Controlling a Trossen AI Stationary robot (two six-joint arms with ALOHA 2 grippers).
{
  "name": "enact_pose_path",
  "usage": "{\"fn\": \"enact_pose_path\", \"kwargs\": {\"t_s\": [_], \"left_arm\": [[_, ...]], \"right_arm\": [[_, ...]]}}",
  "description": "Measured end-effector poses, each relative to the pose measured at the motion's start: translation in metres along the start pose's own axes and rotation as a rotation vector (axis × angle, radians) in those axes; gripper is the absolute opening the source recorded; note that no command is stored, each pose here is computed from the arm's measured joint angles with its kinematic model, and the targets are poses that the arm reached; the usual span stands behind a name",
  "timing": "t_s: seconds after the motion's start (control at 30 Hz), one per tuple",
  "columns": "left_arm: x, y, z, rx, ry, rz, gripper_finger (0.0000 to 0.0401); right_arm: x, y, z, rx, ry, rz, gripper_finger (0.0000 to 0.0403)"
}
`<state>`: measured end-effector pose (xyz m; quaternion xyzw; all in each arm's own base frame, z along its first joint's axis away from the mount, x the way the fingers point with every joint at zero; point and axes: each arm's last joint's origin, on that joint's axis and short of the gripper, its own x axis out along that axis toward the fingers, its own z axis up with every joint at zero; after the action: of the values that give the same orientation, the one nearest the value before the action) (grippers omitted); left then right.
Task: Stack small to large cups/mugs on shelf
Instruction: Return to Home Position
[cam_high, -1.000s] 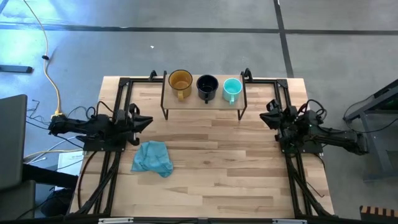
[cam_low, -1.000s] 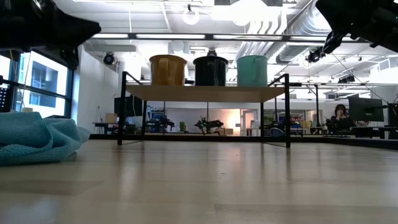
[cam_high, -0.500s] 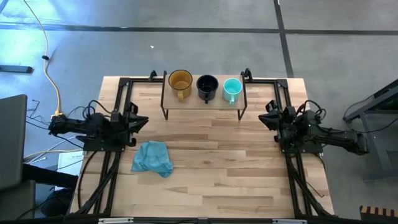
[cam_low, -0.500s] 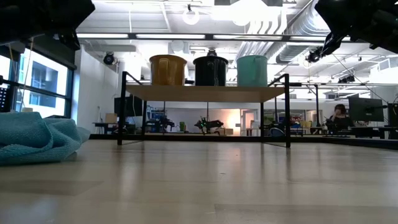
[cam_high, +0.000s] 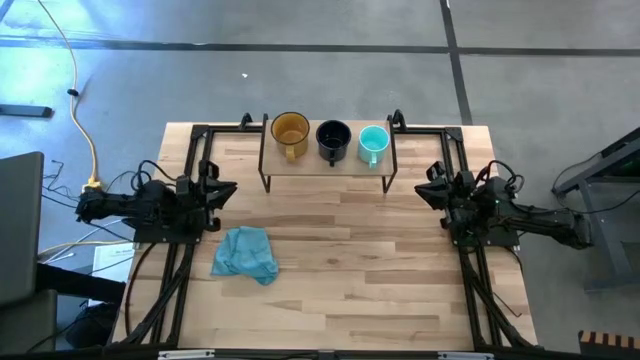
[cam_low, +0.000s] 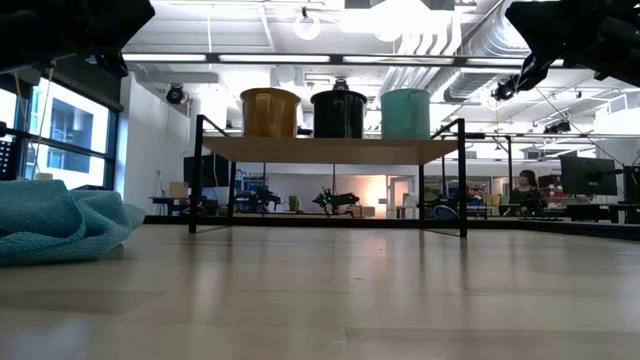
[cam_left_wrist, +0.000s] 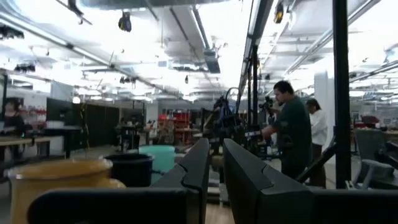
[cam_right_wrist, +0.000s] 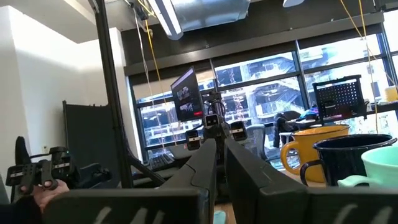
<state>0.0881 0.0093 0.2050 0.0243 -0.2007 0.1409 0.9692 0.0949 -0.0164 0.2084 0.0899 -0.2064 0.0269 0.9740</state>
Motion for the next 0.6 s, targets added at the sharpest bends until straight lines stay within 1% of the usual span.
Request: {"fn": "enact_pose_path", "kwargs": {"t_s": [0.1,0.3,0.43,0.6], "left_arm": [[0.001,0.005,0.000,-0.007,-0.006,0.002,0.0037],[0.002,0.010,-0.007,-0.080,0.059,-0.042,0.0037],[0.002,0.009,-0.008,-0.081,0.067,-0.052,0.0037],[0.000,0.007,-0.016,-0.086,0.154,-0.063,0.0037]], "right_arm": [[0.000,0.000,0.000,0.000,0.000,0.000,0.0023],[0.000,0.000,0.000,0.000,0.000,0.000,0.0023],[0.000,0.000,0.000,0.000,0.000,0.000,0.0023],[0.000,0.000,0.000,0.001,0.000,0.000,0.0023]]}}
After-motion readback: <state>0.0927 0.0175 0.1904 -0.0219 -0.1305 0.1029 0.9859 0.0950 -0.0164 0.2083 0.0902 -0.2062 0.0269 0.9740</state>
